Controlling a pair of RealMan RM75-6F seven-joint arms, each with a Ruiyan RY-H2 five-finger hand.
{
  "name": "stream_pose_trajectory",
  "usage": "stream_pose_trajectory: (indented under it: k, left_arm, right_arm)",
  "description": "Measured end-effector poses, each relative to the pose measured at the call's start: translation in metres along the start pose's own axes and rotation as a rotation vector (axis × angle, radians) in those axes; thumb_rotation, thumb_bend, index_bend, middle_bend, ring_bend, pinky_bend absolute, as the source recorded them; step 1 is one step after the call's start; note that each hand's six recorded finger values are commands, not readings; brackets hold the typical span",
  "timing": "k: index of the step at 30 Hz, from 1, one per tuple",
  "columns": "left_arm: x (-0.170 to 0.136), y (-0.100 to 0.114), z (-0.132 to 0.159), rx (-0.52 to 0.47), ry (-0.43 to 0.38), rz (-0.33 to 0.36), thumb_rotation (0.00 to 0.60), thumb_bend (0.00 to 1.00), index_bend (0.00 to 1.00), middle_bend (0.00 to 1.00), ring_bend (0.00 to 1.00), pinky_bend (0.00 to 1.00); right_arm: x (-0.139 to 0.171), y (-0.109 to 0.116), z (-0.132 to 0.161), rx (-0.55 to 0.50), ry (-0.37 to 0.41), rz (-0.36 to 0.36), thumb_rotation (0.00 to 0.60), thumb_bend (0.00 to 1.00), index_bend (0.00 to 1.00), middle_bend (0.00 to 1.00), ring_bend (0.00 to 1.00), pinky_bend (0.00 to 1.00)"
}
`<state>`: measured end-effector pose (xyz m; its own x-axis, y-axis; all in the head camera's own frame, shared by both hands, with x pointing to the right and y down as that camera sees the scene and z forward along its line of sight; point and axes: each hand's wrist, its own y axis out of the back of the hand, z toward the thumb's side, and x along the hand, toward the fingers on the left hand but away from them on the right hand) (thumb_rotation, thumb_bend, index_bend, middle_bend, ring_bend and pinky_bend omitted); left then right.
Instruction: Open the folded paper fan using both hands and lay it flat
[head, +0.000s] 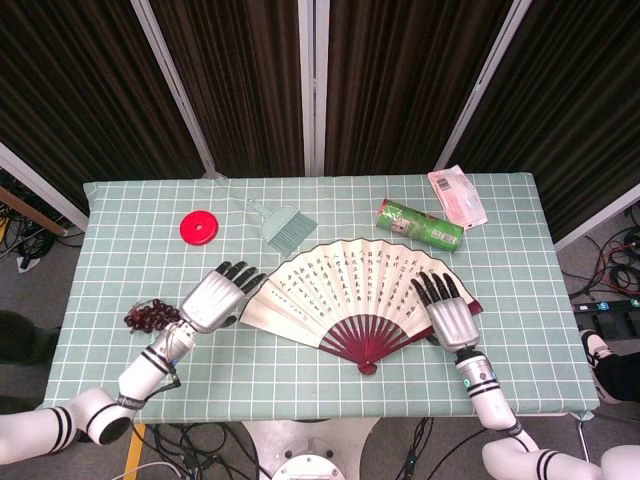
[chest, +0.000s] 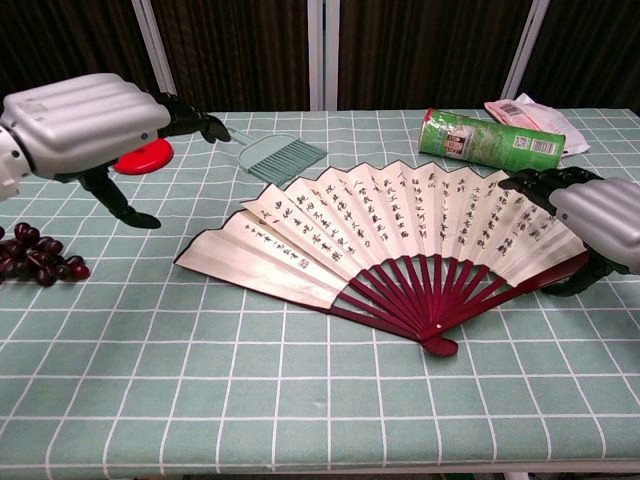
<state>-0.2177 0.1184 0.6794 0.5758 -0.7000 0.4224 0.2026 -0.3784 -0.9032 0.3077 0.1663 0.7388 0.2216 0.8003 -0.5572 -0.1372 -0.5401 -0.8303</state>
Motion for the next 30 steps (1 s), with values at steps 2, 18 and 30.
stream_pose_trajectory:
  k: [2, 18, 30]
  left_arm:
    - [-0.001, 0.003, -0.010, -0.085, 0.034, -0.002, 0.600, 0.00, 0.16, 0.20, 0.18, 0.31]
    - [-0.098, 0.011, -0.150, -0.339, 0.503, 0.176, 0.600, 0.00, 0.23, 0.22, 0.18, 0.31]
    - [-0.224, -0.003, -0.144, -0.223, 0.716, 0.149, 0.600, 0.00, 0.24, 0.23, 0.18, 0.29]
  right_arm:
    - [0.000, 0.005, -0.006, -0.038, -0.015, 0.076, 0.600, 0.00, 0.00, 0.00, 0.00, 0.00]
    - [0.021, 0.105, -0.068, -0.239, -0.054, -0.092, 0.600, 0.26, 0.09, 0.13, 0.05, 0.01]
    - [0.129, 0.121, -0.134, -0.311, -0.151, -0.257, 0.600, 0.26, 0.09, 0.11, 0.02, 0.00]
